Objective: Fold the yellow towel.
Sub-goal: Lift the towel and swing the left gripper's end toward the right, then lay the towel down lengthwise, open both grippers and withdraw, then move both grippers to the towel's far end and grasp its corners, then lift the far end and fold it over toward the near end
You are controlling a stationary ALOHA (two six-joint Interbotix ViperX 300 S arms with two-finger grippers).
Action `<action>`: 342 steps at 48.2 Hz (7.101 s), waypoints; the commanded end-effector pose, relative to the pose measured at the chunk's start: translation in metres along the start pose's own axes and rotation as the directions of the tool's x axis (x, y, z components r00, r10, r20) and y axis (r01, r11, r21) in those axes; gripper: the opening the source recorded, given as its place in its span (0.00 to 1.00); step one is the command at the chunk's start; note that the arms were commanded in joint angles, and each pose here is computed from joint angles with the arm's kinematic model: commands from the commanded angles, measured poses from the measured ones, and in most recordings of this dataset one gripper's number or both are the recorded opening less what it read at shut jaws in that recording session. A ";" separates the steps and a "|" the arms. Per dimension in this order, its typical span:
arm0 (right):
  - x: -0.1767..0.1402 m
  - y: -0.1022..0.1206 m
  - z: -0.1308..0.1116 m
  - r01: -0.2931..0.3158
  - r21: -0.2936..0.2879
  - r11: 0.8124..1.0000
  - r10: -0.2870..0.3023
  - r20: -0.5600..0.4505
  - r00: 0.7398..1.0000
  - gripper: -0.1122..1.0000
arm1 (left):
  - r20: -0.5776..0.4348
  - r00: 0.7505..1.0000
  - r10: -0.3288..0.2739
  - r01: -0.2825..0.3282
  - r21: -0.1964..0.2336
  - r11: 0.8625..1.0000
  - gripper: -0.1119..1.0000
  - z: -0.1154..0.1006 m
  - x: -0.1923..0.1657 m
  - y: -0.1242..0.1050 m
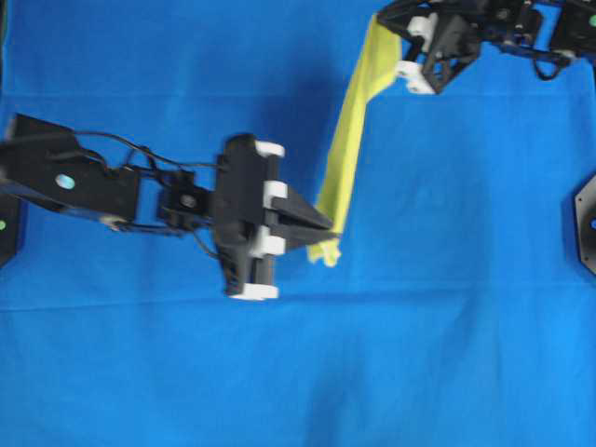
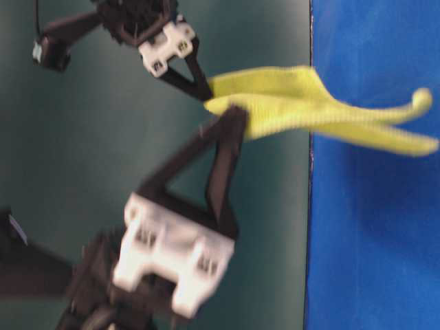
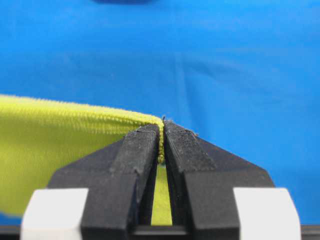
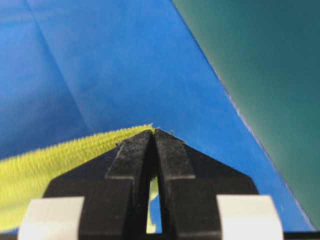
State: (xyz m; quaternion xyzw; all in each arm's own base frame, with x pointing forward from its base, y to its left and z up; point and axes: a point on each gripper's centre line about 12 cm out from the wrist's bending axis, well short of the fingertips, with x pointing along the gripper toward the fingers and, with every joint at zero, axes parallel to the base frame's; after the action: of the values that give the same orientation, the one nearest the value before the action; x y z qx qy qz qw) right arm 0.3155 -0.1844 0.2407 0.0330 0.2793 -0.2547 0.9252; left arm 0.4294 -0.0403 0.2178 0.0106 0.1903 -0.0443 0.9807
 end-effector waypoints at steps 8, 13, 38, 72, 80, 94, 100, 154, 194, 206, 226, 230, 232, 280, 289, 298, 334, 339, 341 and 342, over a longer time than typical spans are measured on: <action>0.012 -0.018 0.031 0.041 0.000 0.999 -0.040 0.058 0.998 0.12 | 0.053 0.996 -0.073 0.069 0.076 0.995 0.13 0.021 0.015 -0.035; 0.012 -0.018 0.032 0.041 0.000 0.999 -0.041 0.059 0.997 0.12 | 0.048 0.996 -0.073 0.069 0.080 0.994 0.13 0.020 0.015 -0.035; -0.031 -0.032 -0.012 0.091 0.031 0.995 -0.091 0.000 0.996 0.12 | 0.094 0.993 -0.074 0.066 0.085 0.994 0.13 0.036 0.079 -0.040; 0.033 -0.007 -0.041 -0.002 0.011 1.000 0.002 -0.081 0.997 0.12 | -0.022 0.998 -0.063 0.062 -0.060 0.996 0.13 -0.049 0.075 -0.036; 0.067 0.011 -0.028 -0.045 -0.013 0.999 0.044 -0.069 0.997 0.12 | -0.047 0.997 -0.061 0.053 -0.155 0.987 0.13 -0.078 0.046 -0.032; 0.084 0.025 -0.020 -0.070 -0.032 0.997 0.068 -0.069 0.995 0.12 | -0.053 0.997 -0.062 0.051 -0.183 0.982 0.13 -0.094 0.029 -0.032; 0.084 0.027 -0.021 -0.075 -0.033 0.997 0.073 -0.072 0.995 0.12 | -0.056 0.997 -0.058 0.047 -0.185 0.982 0.13 -0.094 0.029 -0.030; 0.065 0.031 -0.033 -0.077 -0.069 0.995 0.067 -0.127 0.990 0.70 | -0.163 0.986 -0.029 -0.004 -0.195 0.981 0.76 -0.054 -0.009 -0.013; -0.104 0.047 -0.055 -0.184 -0.074 0.980 0.197 0.234 0.952 0.70 | 0.139 0.971 0.194 -0.178 -0.122 0.977 0.75 -0.019 -0.142 0.060; -0.108 0.049 -0.064 -0.209 -0.059 0.976 0.218 0.273 0.937 0.70 | 0.156 0.967 0.204 -0.185 -0.124 0.975 0.75 -0.023 -0.138 0.063; -0.107 0.047 -0.058 -0.208 -0.050 0.977 0.213 0.304 0.928 0.70 | 0.154 0.958 0.243 -0.223 -0.139 0.965 0.75 -0.020 -0.133 0.077; -0.099 0.041 -0.058 -0.186 -0.025 0.982 0.185 0.285 0.940 0.70 | 0.135 0.951 0.280 -0.259 -0.150 0.954 0.75 -0.020 -0.125 0.092; -0.093 0.037 -0.059 -0.172 -0.011 0.985 0.168 0.267 0.949 0.70 | 0.126 0.945 0.301 -0.280 -0.157 0.947 0.75 -0.020 -0.120 0.101; 0.075 -0.018 -0.121 -0.002 0.063 0.998 0.017 -0.233 0.972 0.70 | -0.214 0.869 0.446 -0.487 -0.210 0.848 0.75 -0.132 0.007 0.237; 0.079 -0.018 -0.129 -0.003 0.058 0.998 0.018 -0.255 0.967 0.57 | -0.248 0.865 0.436 -0.486 -0.201 0.851 0.57 -0.146 0.012 0.236; 0.077 -0.016 -0.134 -0.011 0.047 0.999 0.023 -0.265 0.964 0.15 | -0.268 0.863 0.429 -0.478 -0.155 0.865 0.17 -0.154 0.016 0.236; 0.049 -0.024 -0.094 0.019 0.059 0.998 -0.009 -0.160 0.987 0.14 | -0.203 0.856 0.476 -0.495 -0.053 0.867 0.13 -0.102 -0.011 0.253; 0.047 -0.024 -0.092 0.020 0.062 0.998 -0.010 -0.154 0.988 0.14 | -0.206 0.858 0.471 -0.491 -0.053 0.870 0.13 -0.100 -0.012 0.250; 0.045 -0.024 -0.091 0.020 0.062 0.998 -0.011 -0.151 0.989 0.14 | -0.205 0.860 0.467 -0.485 -0.050 0.873 0.13 -0.097 -0.013 0.247; 0.043 -0.024 -0.090 0.022 0.062 0.998 -0.012 -0.149 0.989 0.14 | -0.205 0.861 0.466 -0.484 -0.049 0.874 0.13 -0.096 -0.014 0.246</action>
State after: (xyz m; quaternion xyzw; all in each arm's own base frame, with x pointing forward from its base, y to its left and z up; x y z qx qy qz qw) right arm 0.2897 -0.2048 0.1283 0.0844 0.3574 -0.2627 0.8923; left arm 0.4026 0.2104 0.1095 0.0060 0.2981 0.2073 0.9317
